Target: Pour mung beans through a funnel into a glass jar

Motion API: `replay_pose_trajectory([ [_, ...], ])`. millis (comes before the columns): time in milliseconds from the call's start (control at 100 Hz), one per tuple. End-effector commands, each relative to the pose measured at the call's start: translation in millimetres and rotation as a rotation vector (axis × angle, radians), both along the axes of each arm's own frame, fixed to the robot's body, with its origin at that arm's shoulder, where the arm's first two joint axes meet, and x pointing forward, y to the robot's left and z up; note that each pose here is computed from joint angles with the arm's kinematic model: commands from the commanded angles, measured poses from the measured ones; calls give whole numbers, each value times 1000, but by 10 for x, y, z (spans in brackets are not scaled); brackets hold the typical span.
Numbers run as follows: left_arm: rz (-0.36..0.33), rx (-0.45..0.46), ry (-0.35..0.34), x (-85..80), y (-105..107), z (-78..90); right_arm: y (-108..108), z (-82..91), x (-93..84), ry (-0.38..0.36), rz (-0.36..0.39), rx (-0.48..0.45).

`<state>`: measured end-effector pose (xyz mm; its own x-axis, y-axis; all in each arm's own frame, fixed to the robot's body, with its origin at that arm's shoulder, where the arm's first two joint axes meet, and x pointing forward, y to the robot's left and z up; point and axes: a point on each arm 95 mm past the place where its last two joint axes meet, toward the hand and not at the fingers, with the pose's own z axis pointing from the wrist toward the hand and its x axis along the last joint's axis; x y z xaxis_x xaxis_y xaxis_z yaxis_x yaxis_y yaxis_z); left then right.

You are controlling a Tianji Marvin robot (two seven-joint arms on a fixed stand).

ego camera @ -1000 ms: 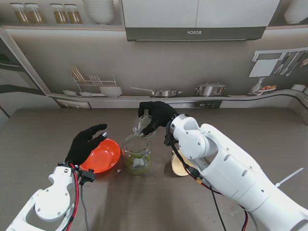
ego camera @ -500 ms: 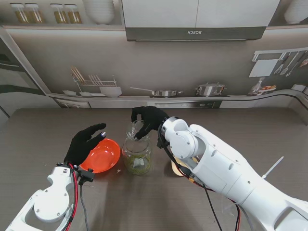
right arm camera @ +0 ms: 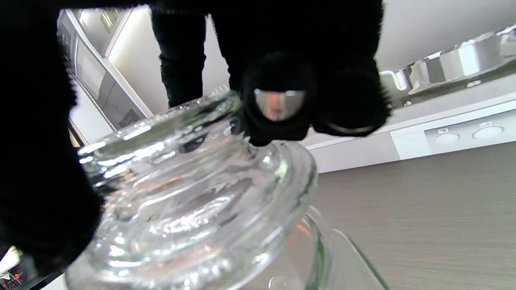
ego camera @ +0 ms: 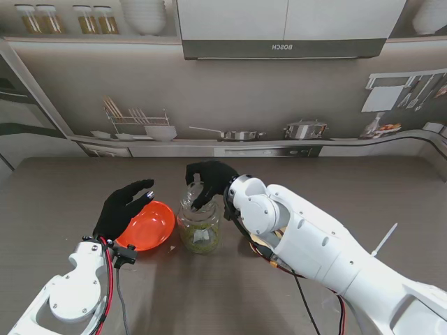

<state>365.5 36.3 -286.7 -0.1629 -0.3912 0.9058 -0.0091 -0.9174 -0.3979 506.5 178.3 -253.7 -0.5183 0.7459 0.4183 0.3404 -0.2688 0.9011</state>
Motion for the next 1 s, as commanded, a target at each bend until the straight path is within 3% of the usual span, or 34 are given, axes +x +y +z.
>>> replay_pose_trajectory([
  [0,-17,-5,5,-11,-31,6,63,21,-35,-1,21,-6],
  [990,-21,-4,8,-13,-33,9,60,-46,-50,-68,98,-118],
])
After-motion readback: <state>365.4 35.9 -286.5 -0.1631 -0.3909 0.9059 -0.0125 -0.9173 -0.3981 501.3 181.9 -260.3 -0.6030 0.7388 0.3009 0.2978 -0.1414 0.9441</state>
